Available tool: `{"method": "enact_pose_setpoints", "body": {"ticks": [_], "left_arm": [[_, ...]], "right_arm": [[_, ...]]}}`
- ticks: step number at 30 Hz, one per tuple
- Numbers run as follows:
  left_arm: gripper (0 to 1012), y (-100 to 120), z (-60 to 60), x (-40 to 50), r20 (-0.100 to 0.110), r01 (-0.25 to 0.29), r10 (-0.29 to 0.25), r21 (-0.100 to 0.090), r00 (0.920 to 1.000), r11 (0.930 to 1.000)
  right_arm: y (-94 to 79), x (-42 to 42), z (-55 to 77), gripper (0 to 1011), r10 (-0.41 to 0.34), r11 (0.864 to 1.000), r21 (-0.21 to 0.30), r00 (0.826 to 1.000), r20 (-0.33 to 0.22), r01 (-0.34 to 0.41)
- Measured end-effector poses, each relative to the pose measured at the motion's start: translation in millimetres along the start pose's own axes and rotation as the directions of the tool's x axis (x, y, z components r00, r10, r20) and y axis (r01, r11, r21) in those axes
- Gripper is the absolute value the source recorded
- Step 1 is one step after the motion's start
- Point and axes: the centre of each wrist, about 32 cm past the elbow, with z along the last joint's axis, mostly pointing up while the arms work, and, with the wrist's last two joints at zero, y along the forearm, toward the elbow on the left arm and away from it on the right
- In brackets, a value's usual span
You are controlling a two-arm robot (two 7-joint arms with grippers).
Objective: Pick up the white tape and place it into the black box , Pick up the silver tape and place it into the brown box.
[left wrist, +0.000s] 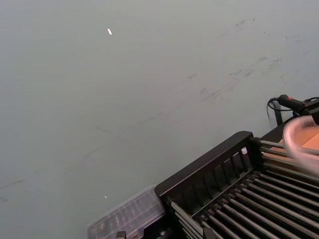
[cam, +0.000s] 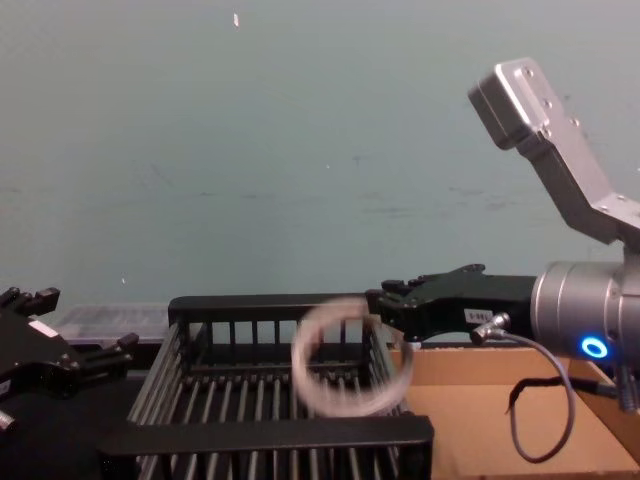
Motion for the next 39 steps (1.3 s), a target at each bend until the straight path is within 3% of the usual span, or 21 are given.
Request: {"method": "enact_pose_setpoints", "body": {"ticks": [14, 20, 28, 39], "left_arm": [[1001, 0.0, 0.0, 0.0, 0.000, 0.000, 0.000, 0.000, 1.0000, 1.0000], [1001, 0.0, 0.0, 0.0, 0.000, 0.000, 0.000, 0.000, 1.0000, 1.0000], [1001, 0.0, 0.0, 0.0, 0.000, 0.000, 0.000, 0.000, 1.0000, 1.0000], [1001, 0.0, 0.0, 0.0, 0.000, 0.000, 0.000, 0.000, 1.0000, 1.0000]], "right_arm": [[-0.5, 0.1, -0.3, 567, 0.000, 1.000, -0.001, 1.000, -0.001, 0.000], [-0.5, 0.0, -0.3, 794, 0.000, 1.000, -0.002, 1.000, -0.001, 0.000], [-0.5, 0.0, -0.3, 998, 0.000, 1.000, -0.002, 1.000, -0.002, 0.000], [-10.5, 1.4, 2.9, 1002, -0.011, 1.000, 0.010, 1.000, -0.005, 0.011]]}}
